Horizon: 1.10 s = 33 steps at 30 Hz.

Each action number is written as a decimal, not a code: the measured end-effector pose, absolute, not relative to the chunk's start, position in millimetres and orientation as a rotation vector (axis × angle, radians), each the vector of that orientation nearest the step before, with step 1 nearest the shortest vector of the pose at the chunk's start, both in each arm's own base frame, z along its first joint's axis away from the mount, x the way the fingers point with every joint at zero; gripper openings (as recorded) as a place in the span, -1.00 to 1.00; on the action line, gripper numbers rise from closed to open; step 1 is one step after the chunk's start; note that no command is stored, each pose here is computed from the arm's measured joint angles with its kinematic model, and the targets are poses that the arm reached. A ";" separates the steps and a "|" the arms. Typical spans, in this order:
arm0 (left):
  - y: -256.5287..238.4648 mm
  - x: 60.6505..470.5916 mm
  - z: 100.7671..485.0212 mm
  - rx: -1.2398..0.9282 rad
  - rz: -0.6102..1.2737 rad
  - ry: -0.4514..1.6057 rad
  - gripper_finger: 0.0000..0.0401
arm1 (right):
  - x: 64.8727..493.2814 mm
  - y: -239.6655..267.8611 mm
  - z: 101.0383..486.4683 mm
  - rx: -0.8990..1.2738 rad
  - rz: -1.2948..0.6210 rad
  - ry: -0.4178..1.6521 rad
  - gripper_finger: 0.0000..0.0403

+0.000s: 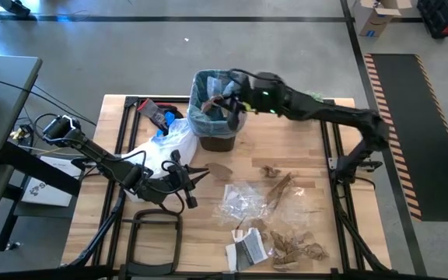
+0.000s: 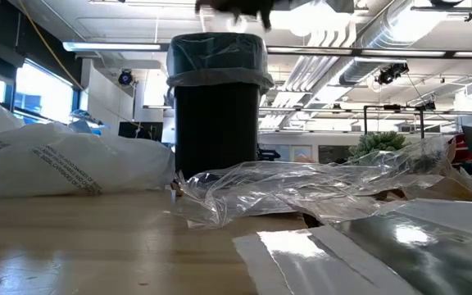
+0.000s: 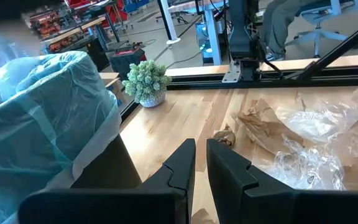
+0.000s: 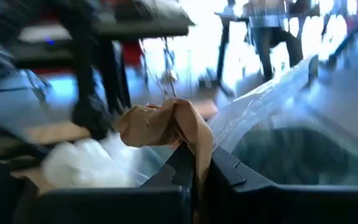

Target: Place trash/remove bag and relplace

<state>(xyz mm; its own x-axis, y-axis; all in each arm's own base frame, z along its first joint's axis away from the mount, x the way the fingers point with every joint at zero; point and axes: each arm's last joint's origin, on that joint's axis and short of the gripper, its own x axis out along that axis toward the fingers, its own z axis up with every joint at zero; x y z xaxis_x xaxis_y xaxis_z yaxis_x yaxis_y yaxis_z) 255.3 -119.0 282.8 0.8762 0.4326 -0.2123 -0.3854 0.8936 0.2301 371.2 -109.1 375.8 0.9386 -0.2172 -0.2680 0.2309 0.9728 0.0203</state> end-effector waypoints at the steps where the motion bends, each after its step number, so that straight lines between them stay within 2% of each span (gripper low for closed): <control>1: -119.0 255.2 282.8 0.184 0.429 0.264 -0.88 | 373.2 -118.5 367.8 0.079 -0.250 0.294 -1.00; 8: -119.0 255.3 282.8 0.176 0.430 0.262 -0.88 | 373.0 -148.3 341.4 0.188 -0.271 0.410 -0.99; 11: -119.0 255.3 282.8 0.176 0.430 0.262 -0.88 | 372.3 -147.5 341.4 0.171 -0.261 0.422 -0.88; 14: -119.0 255.3 282.8 0.175 0.430 0.262 -0.88 | 371.1 -147.8 340.1 0.162 -0.260 0.442 -0.64; 21: -118.9 255.3 282.8 0.175 0.430 0.262 -0.88 | 369.3 -143.2 348.5 0.122 -0.266 0.411 0.08; 24: -119.0 255.2 282.8 0.176 0.430 0.262 -0.88 | 360.5 -141.1 362.5 0.112 -0.302 0.371 0.28; 28: -118.9 255.3 282.8 0.175 0.430 0.262 -0.88 | 345.0 -132.0 385.6 0.070 -0.298 0.314 0.37; 33: -119.0 255.2 282.7 0.176 0.430 0.262 -0.88 | 306.7 -90.4 426.4 -0.040 -0.144 0.268 0.33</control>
<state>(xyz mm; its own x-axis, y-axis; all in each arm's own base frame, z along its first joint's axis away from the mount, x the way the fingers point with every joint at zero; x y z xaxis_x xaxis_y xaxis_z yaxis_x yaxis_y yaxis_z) 255.2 -119.0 282.7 0.8761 0.4325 -0.2130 -0.3874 0.8945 0.2231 306.7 -90.4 426.4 0.9540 -0.1469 -0.2614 0.1362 0.9889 -0.0589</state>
